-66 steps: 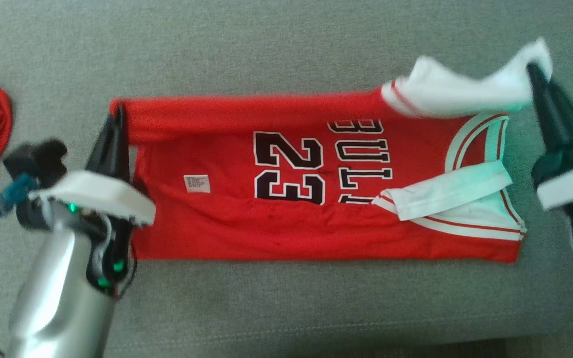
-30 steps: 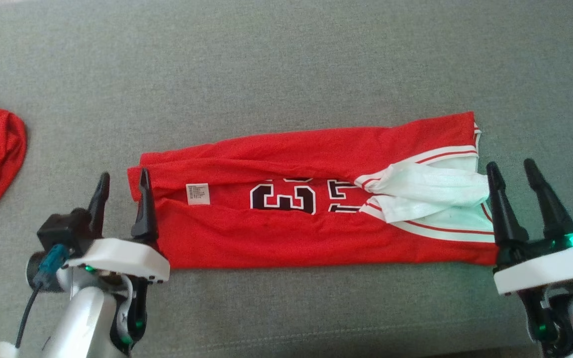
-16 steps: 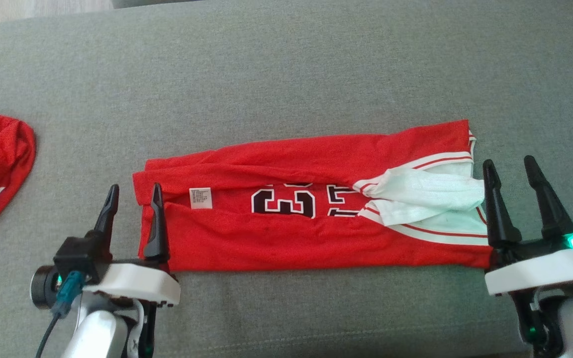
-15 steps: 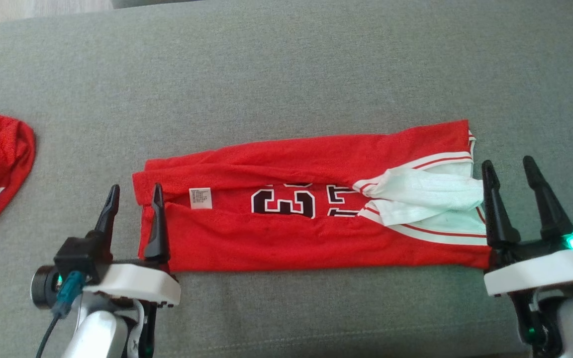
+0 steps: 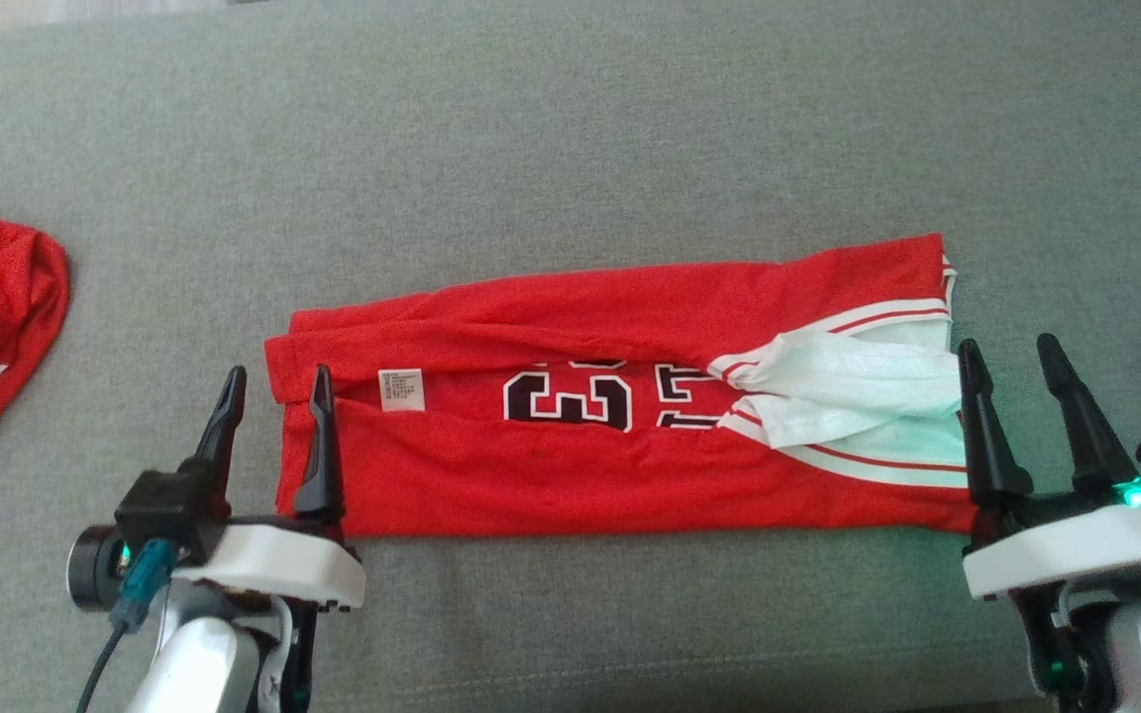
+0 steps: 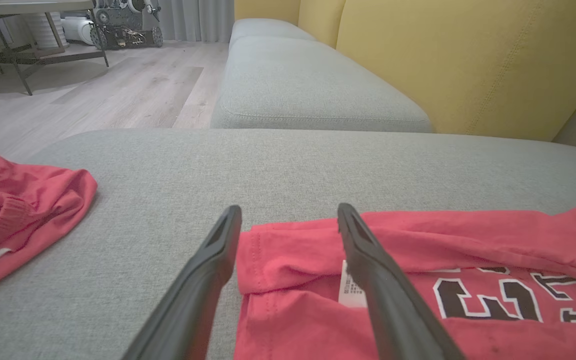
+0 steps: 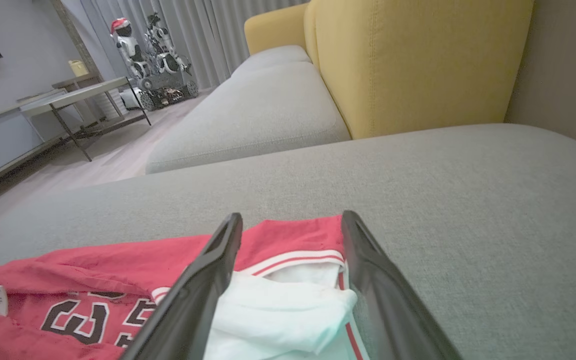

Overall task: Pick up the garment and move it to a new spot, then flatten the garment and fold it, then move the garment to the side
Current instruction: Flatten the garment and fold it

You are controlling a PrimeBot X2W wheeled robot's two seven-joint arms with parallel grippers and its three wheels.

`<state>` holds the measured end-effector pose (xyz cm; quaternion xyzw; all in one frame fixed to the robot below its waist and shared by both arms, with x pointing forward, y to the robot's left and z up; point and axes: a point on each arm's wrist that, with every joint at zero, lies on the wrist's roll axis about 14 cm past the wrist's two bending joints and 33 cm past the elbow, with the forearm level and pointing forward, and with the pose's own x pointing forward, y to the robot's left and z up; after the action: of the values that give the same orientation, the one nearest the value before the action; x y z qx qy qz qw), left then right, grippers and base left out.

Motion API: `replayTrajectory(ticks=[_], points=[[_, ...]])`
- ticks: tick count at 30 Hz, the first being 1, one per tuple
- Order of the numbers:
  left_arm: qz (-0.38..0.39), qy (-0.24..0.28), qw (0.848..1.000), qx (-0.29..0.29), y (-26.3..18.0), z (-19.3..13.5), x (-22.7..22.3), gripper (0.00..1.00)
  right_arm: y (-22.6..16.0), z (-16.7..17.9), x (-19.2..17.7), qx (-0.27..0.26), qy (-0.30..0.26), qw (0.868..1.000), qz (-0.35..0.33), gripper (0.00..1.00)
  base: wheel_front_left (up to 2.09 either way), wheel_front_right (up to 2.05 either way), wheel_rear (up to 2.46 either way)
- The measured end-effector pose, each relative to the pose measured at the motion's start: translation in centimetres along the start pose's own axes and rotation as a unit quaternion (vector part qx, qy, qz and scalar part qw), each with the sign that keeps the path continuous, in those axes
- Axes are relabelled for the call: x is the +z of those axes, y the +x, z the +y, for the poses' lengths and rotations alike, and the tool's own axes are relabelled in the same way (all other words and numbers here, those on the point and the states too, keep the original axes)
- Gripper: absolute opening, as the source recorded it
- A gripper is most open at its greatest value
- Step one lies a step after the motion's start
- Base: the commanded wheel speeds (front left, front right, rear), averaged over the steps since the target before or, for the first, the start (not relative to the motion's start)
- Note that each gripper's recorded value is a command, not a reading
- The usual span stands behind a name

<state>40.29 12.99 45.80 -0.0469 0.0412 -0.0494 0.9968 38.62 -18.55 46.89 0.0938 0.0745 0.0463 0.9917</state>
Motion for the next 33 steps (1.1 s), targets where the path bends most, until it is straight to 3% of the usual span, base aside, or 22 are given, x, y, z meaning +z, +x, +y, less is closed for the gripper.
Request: replayTrajectory(ticks=[10, 18, 24, 25, 26, 33], points=[[0.0, -0.004, 1.0, -0.004, 1.7, -0.2, -0.3, 1.0, 3.9, -3.0, -3.1, -0.021, -0.016, 0.997, 0.069, 1.0, 0.0, 0.0, 0.0], [0.015, -0.011, 1.0, 0.005, 2.2, 0.2, -1.4, 1.0, 3.5, -3.4, -10.4, -0.025, -0.008, 0.975, 0.223, 1.0, 0.0, 0.0, 0.0], [0.011, -0.011, 1.0, 0.005, 2.9, 0.4, -1.3, 1.0, 4.0, -2.8, -11.2, -0.018, 0.009, 0.966, 0.258, 1.0, 0.0, 0.0, 0.0], [0.012, -0.01, 1.0, 0.005, 2.9, 0.4, -1.4, 1.0, 4.0, -2.7, -11.2, -0.016, 0.01, 0.965, 0.261, 0.38, 0.0, 0.0, 0.0], [0.013, -0.01, 1.0, 0.006, 2.9, 0.4, -1.5, 1.0, 4.0, -2.6, -11.2, -0.015, 0.011, 0.964, 0.265, 0.0, 0.0, 0.0, 0.0], [0.008, -0.007, 1.0, 0.002, 3.0, 0.2, -1.1, 1.0, 3.2, -1.8, -10.6, -0.005, 0.013, 0.964, 0.265, 0.0, 0.0, 0.0, 0.0]])
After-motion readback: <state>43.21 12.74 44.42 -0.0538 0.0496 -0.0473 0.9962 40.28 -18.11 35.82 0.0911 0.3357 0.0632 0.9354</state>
